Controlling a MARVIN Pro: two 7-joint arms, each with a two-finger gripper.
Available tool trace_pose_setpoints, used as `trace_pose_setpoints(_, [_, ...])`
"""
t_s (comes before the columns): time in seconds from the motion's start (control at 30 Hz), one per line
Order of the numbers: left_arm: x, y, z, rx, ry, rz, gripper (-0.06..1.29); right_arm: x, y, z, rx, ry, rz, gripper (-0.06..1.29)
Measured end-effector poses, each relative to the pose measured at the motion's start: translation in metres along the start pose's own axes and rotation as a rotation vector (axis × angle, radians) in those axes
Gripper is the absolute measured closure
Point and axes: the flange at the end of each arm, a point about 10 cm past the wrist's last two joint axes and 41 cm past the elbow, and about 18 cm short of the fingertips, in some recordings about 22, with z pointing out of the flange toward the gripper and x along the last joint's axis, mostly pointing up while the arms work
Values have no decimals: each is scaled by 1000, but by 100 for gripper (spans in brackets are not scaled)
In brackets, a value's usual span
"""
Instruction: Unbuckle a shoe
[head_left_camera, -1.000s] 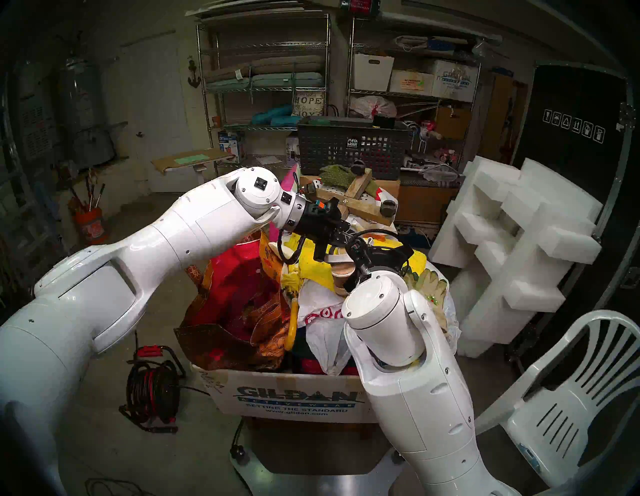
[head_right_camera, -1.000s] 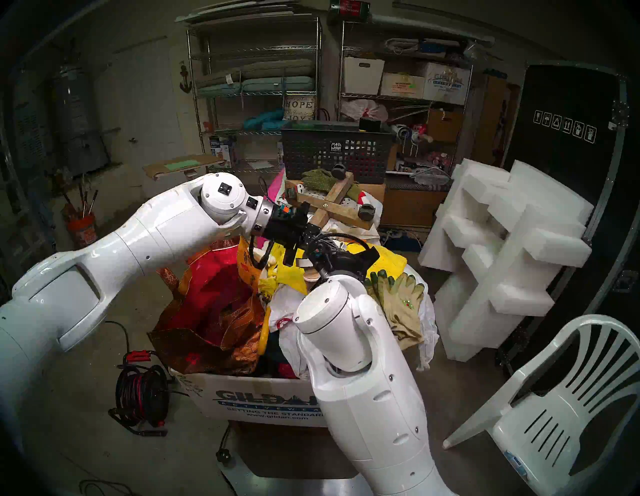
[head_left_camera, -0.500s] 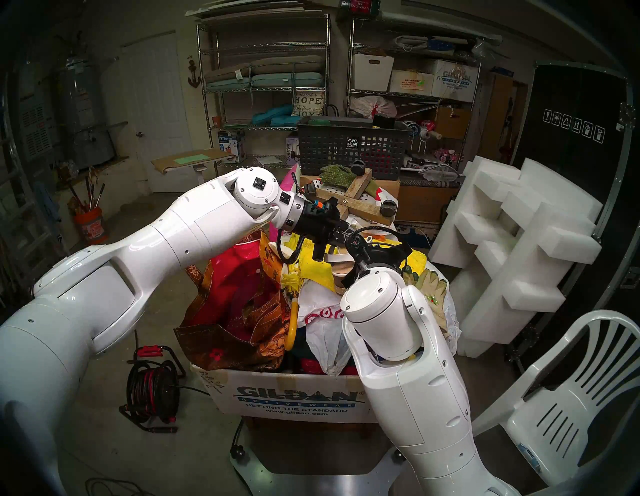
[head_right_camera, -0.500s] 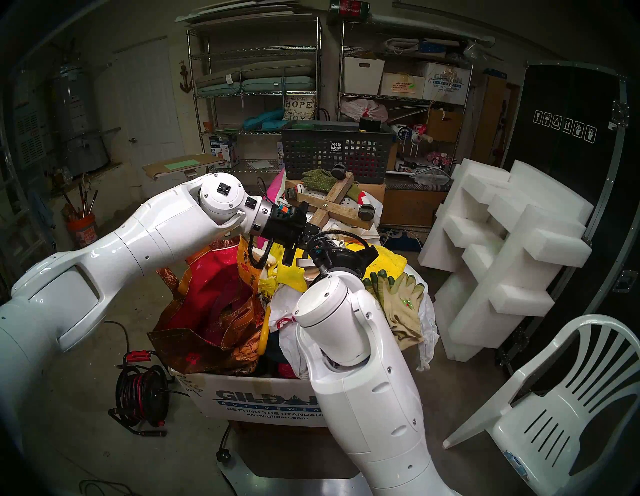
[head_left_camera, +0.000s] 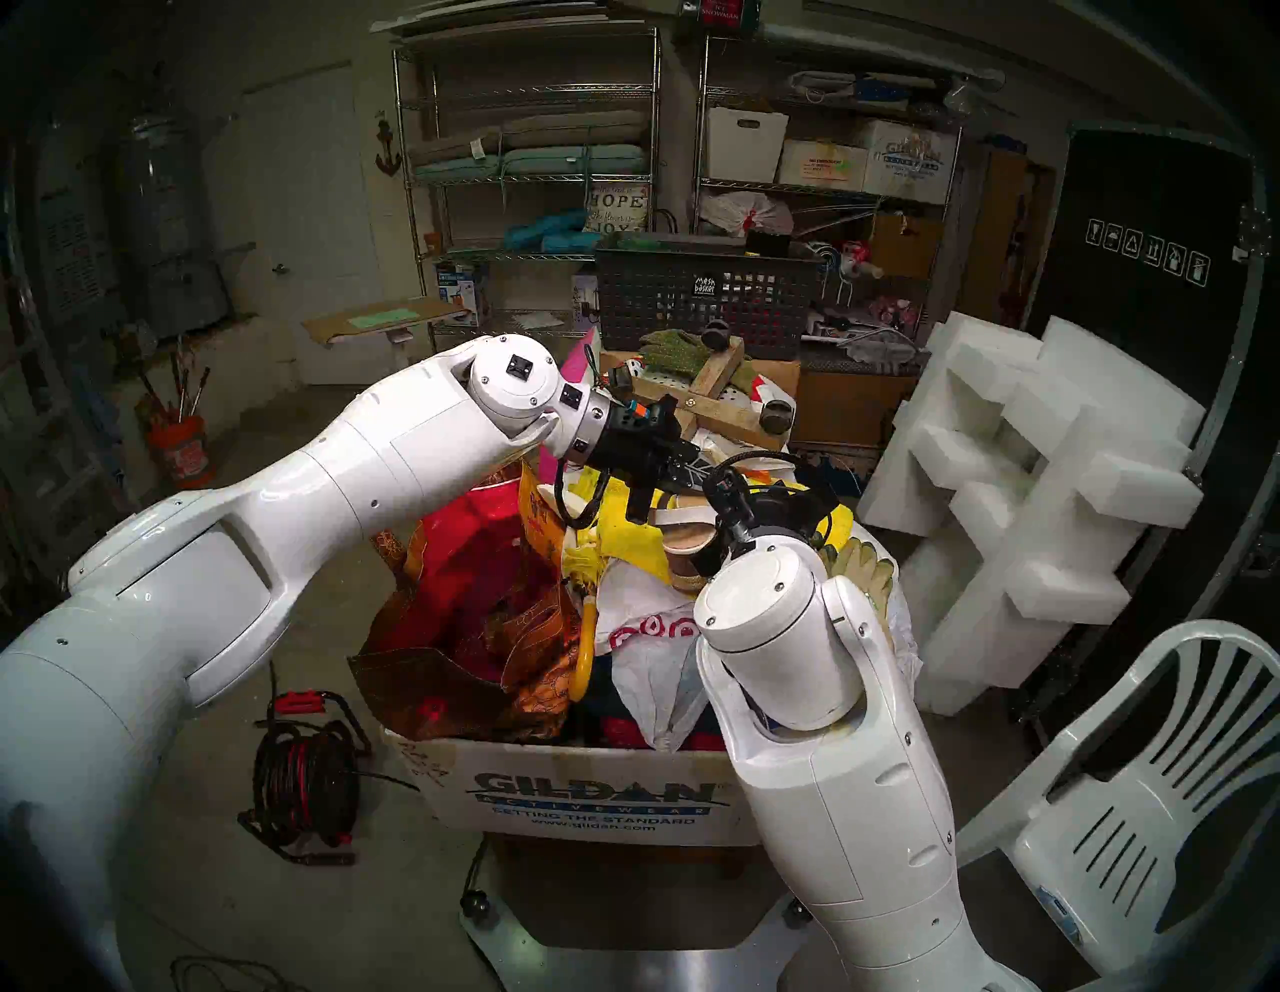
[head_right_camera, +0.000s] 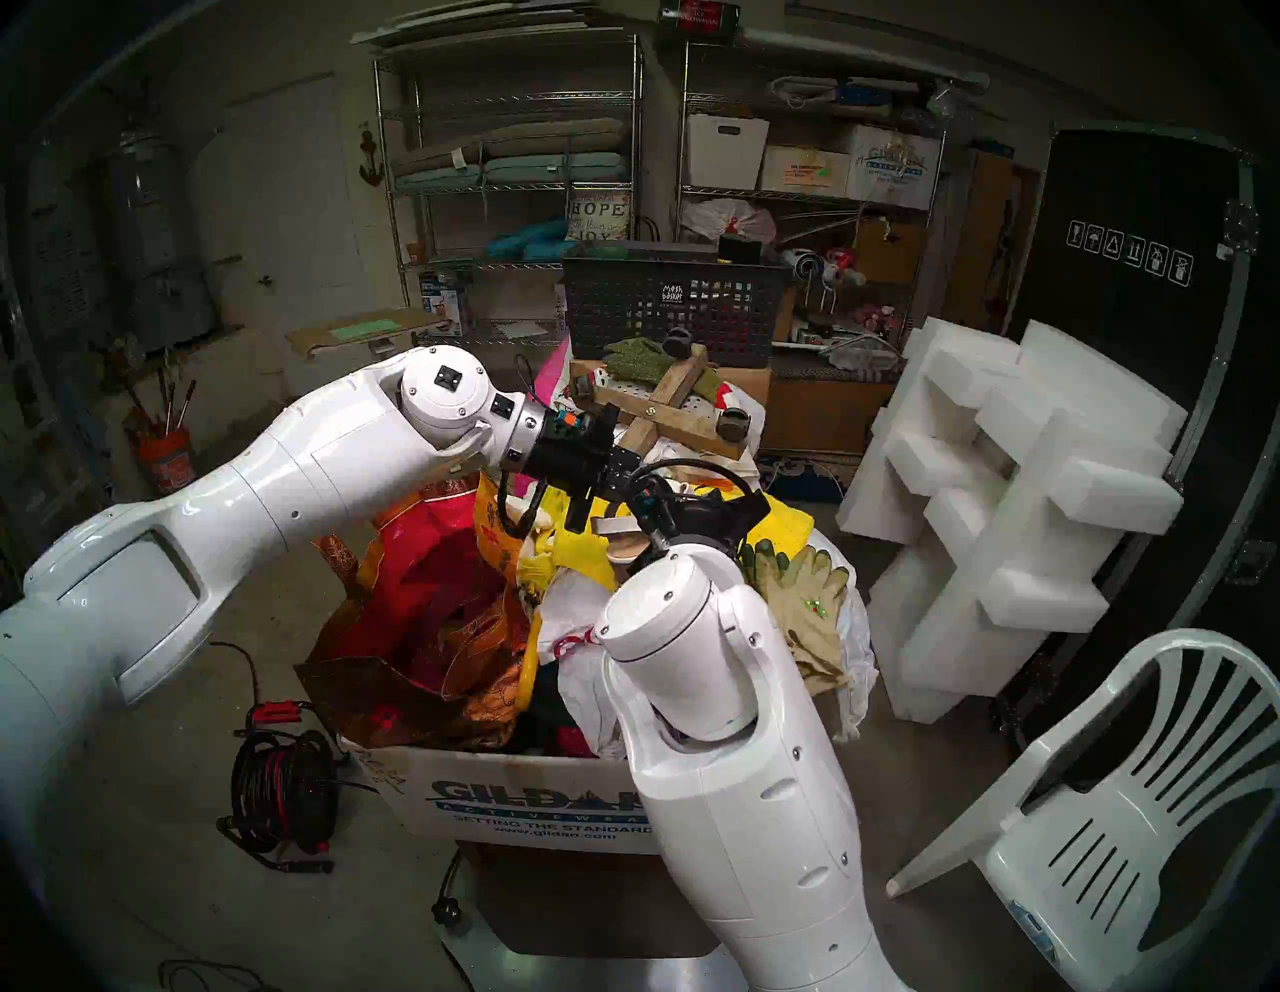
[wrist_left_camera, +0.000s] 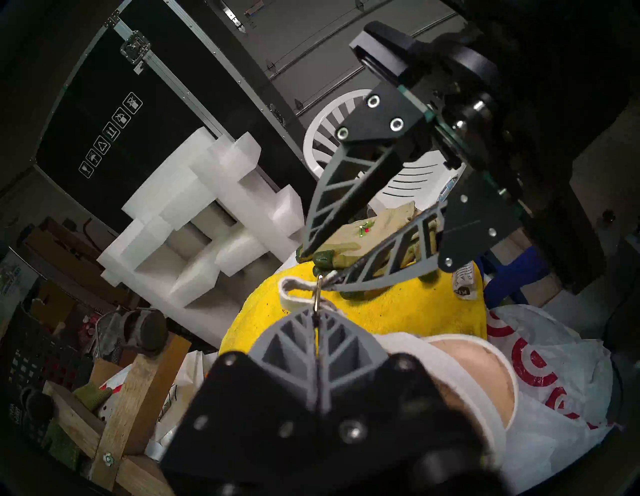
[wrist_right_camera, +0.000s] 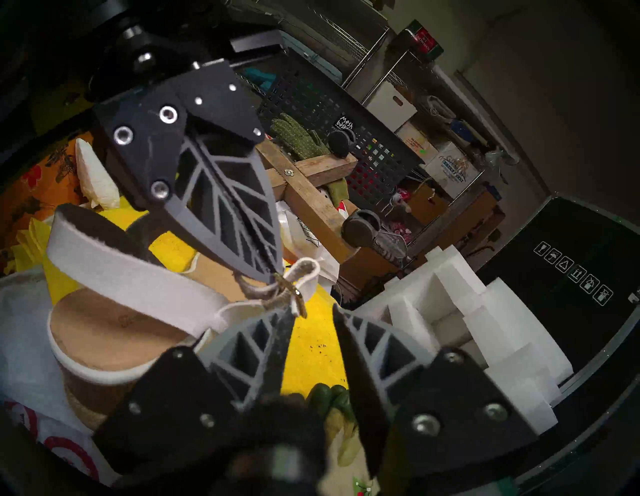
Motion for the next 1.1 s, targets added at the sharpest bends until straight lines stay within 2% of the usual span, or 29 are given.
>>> trace_pose_setpoints(0.13, [0, 0, 2, 0, 1, 0, 126, -3, 2, -7, 1, 5, -2, 79])
trace_pose_setpoints(0.6, [-9, 1, 1, -17, -5, 11, 126, -12, 6, -20, 40, 7, 10, 76])
trace_pose_setpoints(0.9, [-8, 4, 1, -57, 13, 57, 126, -12, 15, -17, 51, 3, 32, 77])
trace_pose_setpoints(1.1, [-6, 5, 3, -69, 3, 96, 126, -6, 17, -19, 88, 23, 64, 77])
